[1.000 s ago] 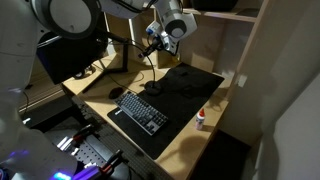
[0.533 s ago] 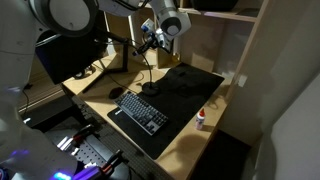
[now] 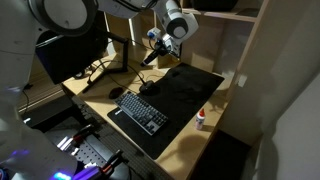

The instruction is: Move the black thing off the black mat

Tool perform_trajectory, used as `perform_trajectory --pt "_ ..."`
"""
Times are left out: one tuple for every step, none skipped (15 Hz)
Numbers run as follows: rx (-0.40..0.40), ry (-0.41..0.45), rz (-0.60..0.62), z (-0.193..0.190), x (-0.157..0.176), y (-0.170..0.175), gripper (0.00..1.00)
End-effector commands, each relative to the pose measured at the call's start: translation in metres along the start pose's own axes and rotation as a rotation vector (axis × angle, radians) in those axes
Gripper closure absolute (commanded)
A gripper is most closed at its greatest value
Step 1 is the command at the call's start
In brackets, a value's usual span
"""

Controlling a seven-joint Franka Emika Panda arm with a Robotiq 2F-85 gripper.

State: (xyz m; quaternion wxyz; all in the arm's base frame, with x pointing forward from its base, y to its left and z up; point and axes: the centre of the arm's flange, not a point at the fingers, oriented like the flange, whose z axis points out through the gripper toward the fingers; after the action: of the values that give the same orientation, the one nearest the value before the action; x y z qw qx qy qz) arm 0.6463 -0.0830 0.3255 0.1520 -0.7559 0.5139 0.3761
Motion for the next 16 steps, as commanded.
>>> perform_trajectory --pt "0.018 0.045 0.073 0.005 0.027 0.015 0.03" --pt "0.022 0.053 0.090 0.005 0.033 0.017 0.00" --pt "0.019 0.061 0.111 0.005 0.039 0.020 0.00" --pt "0.011 0.065 0.134 0.006 0.044 0.021 0.00" --pt "-0.016 0.066 0.149 0.008 0.049 0.023 0.00" --pt "-0.035 0.067 0.150 0.012 0.052 0.024 0.00" --pt "-0.048 0.073 0.152 0.019 0.053 0.025 0.00" --pt "-0.054 0.067 0.142 0.023 0.055 0.024 0.00" --pt "-0.042 0.058 0.137 0.028 0.053 0.021 0.00" --pt "-0.035 0.052 0.134 0.032 0.051 0.019 0.00" --pt "-0.018 0.057 0.129 0.035 0.047 0.014 0.00" --pt "0.001 0.065 0.128 0.034 0.044 0.010 0.00" --pt "0.026 0.076 0.127 0.030 0.044 0.005 0.00" --pt "0.050 0.079 0.131 0.027 0.044 0.001 0.00" --pt "0.069 0.079 0.138 0.024 0.042 -0.001 0.00" --pt "0.086 0.081 0.141 0.024 0.042 -0.003 0.00"
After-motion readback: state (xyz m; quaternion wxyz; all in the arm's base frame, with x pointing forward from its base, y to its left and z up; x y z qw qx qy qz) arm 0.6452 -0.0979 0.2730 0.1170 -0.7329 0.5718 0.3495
